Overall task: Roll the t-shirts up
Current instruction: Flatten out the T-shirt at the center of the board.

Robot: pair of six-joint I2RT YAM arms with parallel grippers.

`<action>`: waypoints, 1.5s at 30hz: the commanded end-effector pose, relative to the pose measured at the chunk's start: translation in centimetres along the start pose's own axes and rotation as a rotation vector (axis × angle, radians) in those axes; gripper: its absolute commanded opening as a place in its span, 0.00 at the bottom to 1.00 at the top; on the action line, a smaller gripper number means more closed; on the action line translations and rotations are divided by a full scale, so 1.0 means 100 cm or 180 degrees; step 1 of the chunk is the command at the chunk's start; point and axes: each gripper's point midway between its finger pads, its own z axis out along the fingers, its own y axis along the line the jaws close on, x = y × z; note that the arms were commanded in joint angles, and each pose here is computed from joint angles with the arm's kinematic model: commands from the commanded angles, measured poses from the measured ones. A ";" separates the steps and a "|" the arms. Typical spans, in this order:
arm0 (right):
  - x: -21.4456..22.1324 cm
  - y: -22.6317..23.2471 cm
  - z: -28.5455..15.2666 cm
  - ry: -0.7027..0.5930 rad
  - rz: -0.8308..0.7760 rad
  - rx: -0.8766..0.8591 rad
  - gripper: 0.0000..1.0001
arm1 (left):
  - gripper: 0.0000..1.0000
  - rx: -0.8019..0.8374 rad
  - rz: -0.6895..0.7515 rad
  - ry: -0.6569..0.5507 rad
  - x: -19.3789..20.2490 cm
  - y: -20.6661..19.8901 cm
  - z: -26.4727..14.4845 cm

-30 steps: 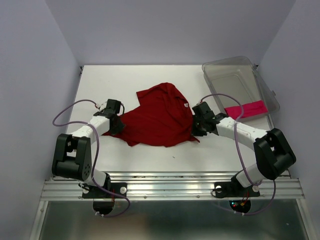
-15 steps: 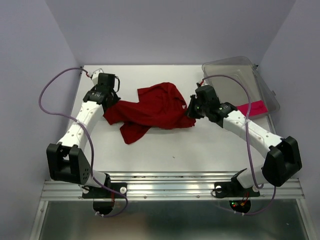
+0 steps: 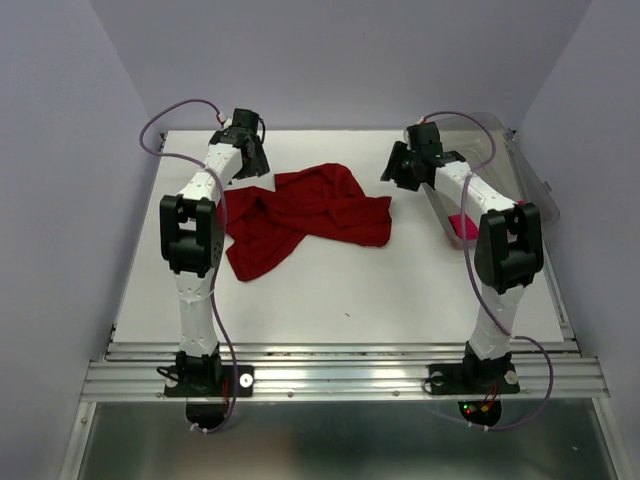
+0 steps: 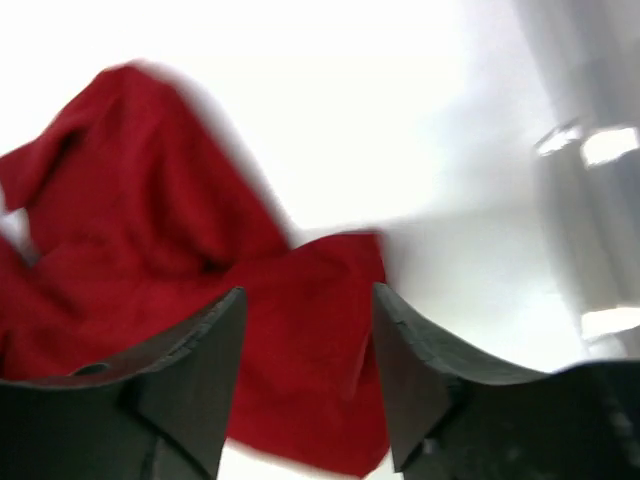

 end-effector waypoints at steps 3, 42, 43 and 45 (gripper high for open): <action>-0.018 -0.012 0.001 0.0052 -0.0013 0.0072 0.63 | 0.78 0.0067 -0.0285 -0.0334 -0.052 0.038 -0.076; 0.056 0.012 -0.053 0.0207 -0.0067 -0.0312 0.64 | 0.78 0.0453 -0.1867 0.0194 0.092 0.118 0.006; 0.057 0.012 -0.053 0.0213 -0.0067 -0.0313 0.64 | 0.78 0.0462 -0.1872 0.0199 0.093 0.117 0.007; 0.059 0.016 -0.054 0.0219 -0.0083 -0.0329 0.64 | 0.73 0.0454 -0.1899 0.0247 0.097 0.116 0.011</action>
